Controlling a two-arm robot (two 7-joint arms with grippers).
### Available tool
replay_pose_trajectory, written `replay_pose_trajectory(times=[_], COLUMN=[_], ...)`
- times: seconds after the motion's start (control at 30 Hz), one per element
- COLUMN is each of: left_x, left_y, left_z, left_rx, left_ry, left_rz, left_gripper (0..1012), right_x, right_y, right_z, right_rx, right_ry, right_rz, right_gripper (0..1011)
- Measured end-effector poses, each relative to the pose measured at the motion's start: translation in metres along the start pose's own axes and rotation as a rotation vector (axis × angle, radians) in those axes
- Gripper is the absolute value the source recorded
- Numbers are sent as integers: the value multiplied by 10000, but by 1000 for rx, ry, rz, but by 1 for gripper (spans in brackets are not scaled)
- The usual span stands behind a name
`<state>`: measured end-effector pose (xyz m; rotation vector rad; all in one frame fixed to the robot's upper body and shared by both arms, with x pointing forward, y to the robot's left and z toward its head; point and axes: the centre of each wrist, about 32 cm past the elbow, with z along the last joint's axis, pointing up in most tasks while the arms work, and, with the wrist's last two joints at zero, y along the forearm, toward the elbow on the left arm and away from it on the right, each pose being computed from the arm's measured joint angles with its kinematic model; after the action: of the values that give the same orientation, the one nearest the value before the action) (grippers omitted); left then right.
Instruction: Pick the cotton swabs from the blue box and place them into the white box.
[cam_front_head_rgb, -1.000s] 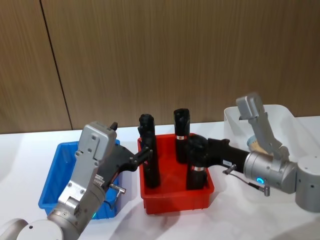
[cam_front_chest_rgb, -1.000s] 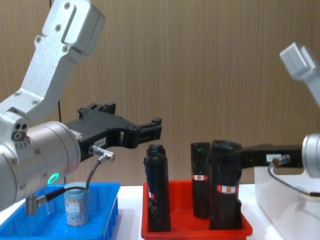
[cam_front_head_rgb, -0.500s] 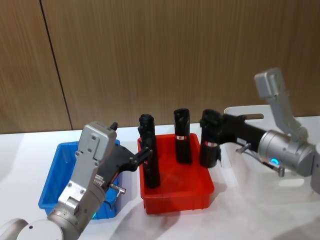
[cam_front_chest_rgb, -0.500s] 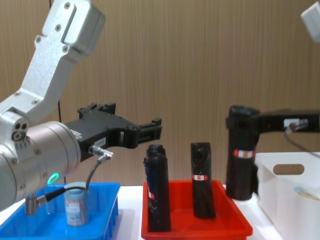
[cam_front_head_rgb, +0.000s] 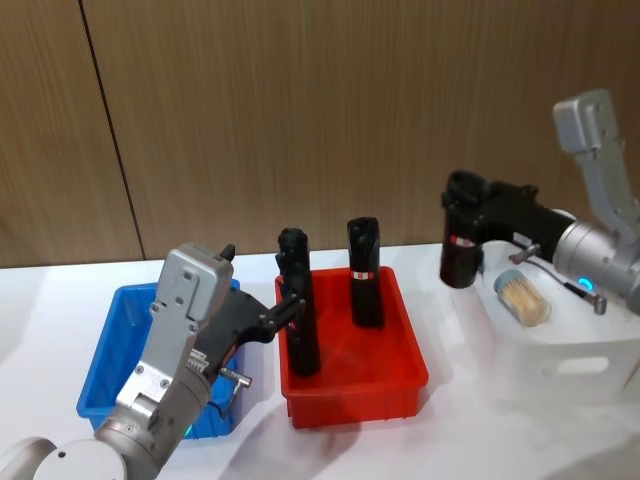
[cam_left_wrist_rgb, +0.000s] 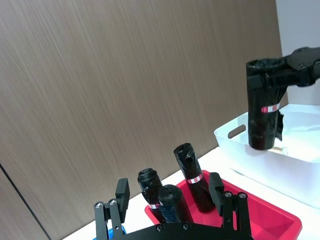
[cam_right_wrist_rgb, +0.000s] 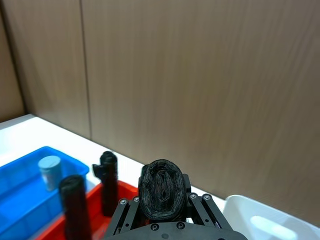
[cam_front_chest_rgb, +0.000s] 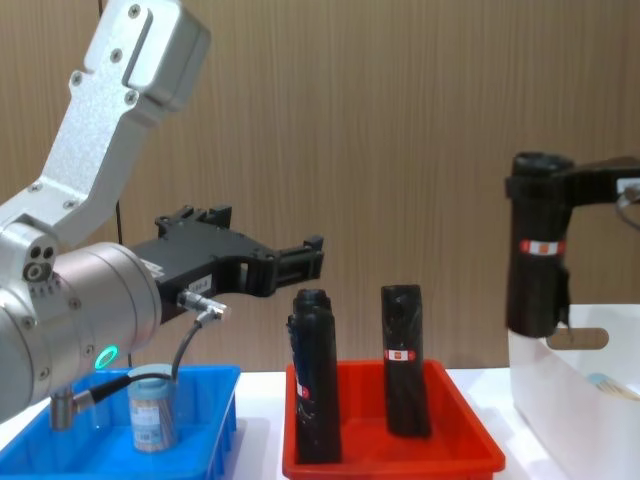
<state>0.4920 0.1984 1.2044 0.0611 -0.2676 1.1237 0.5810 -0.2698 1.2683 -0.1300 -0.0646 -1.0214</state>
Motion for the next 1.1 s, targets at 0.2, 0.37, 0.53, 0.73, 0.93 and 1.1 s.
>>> replay_pose_trajectory(times=[0.2, 0.37, 0.53, 0.73, 0.93, 1.1], left_x=[0, 0, 0, 0, 0, 0], left_y=[0, 0, 0, 0, 0, 0], left_z=[0, 0, 0, 0, 0, 0], left_rx=[0, 0, 0, 0, 0, 0], left_ry=[0, 0, 0, 0, 0, 0], left_rz=[0, 0, 0, 0, 0, 0], left_gripper=[1004, 1004, 1004, 1004, 1004, 1004], right_x=[125, 223, 332, 451, 549, 601], right_y=[-17, -25, -35, -48, -62, -72], right_z=[16, 1, -39, -106, -186, -236], right_rx=[-2, -11, -27, -53, -76, -87], right_ry=[-9, -7, 3, 21, 53, 73], right_rz=[-54, -90, -131, -170, -197, -211], right_gripper=[352, 352, 352, 392, 580, 718])
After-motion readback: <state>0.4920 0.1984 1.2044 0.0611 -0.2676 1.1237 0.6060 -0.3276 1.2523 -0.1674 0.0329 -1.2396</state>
